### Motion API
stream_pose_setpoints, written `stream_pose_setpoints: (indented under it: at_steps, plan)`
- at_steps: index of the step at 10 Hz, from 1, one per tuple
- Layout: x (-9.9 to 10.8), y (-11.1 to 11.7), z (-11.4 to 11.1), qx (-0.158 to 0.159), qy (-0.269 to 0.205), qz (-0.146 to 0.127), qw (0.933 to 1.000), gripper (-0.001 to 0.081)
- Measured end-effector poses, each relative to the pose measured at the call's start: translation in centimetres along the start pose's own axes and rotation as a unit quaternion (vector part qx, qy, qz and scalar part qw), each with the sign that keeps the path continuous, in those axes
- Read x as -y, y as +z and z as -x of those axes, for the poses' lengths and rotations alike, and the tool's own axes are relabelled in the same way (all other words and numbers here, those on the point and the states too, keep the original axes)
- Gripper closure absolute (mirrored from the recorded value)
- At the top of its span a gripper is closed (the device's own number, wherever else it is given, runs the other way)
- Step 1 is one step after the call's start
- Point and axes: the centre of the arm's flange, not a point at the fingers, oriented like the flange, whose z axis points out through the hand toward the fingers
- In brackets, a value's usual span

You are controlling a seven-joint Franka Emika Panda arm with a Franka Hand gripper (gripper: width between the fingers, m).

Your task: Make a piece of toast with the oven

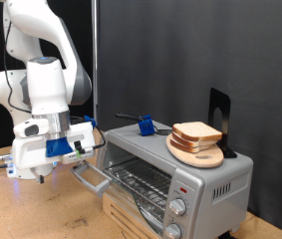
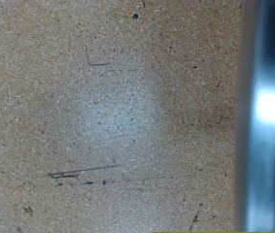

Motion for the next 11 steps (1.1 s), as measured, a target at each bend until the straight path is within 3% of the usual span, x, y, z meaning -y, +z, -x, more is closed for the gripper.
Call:
stream_pose_setpoints:
  at_steps: [6,11]
  plan:
    - [-0.3,0.0,0.2,-0.001,0.012,0.006,0.9999,0.0124]
    - [-1.9,0.7,-0.6,0.024,0.035,-0.006,0.9991,0.0124]
